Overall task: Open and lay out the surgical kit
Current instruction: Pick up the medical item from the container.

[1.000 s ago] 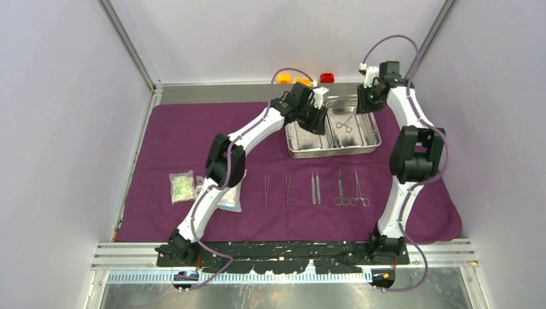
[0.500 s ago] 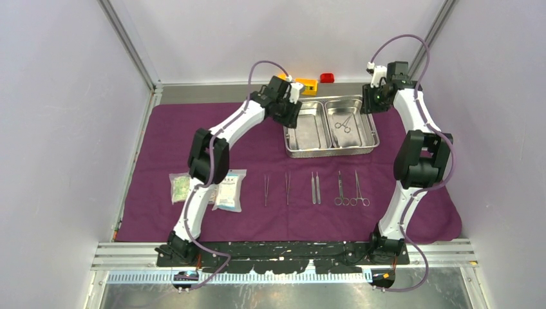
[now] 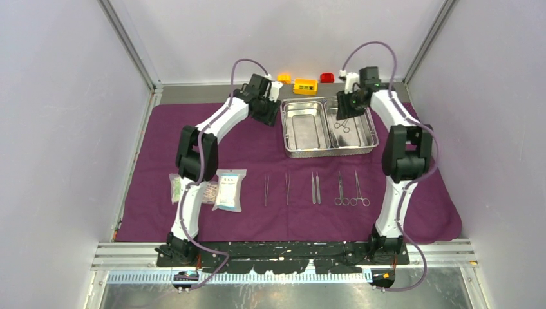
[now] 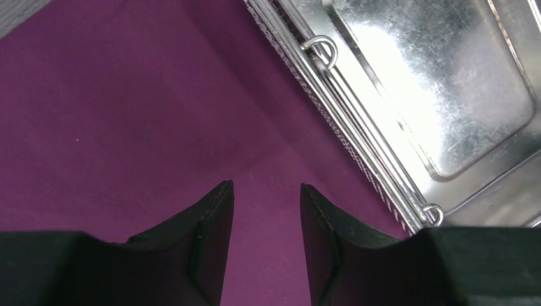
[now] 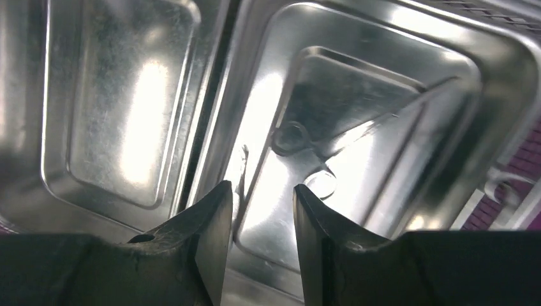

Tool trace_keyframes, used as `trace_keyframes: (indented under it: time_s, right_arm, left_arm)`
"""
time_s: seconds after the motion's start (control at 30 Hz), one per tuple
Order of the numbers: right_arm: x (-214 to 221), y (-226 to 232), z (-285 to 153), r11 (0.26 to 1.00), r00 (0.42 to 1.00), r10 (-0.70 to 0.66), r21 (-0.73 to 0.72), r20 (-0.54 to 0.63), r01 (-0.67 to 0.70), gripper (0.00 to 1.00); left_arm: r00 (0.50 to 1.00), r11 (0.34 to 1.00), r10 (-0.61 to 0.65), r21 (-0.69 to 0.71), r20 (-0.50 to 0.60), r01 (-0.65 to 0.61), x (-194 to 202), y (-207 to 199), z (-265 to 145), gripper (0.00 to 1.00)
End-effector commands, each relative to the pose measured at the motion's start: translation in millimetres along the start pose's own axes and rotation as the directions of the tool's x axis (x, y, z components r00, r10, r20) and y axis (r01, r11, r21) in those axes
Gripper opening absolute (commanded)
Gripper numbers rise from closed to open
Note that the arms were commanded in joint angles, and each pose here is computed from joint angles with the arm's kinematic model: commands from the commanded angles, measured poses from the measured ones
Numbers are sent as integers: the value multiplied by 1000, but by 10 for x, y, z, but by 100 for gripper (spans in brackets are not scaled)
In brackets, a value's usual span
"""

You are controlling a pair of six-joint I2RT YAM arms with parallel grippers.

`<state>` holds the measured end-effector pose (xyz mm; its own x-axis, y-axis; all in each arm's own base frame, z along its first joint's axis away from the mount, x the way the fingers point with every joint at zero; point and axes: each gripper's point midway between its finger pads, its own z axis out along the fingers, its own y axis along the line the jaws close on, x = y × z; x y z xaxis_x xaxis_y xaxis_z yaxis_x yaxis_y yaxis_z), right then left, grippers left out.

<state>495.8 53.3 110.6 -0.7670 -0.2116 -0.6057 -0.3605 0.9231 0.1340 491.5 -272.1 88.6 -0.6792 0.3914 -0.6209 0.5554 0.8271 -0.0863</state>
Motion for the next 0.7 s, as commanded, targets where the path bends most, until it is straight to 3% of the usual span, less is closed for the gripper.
trace_keyframes:
  time_s: [0.0,0.37,0.67]
  right_arm:
    - [-27,223,261,995,995,-102,-23,-13,102,45]
    - [180,249,455,985,983,-173,-14,-63,172,41]
    - [289,343,485,989,987,-139,-58,-75,135,40]
  left_arm:
    - [992,997,63,34,110,-67,-384,-115,-367,46]
    - [981,995,93,10,168,-96,-589,-57,-678,48]
    - [982,995,92,15,162,-96,-577,-66,-682,48]
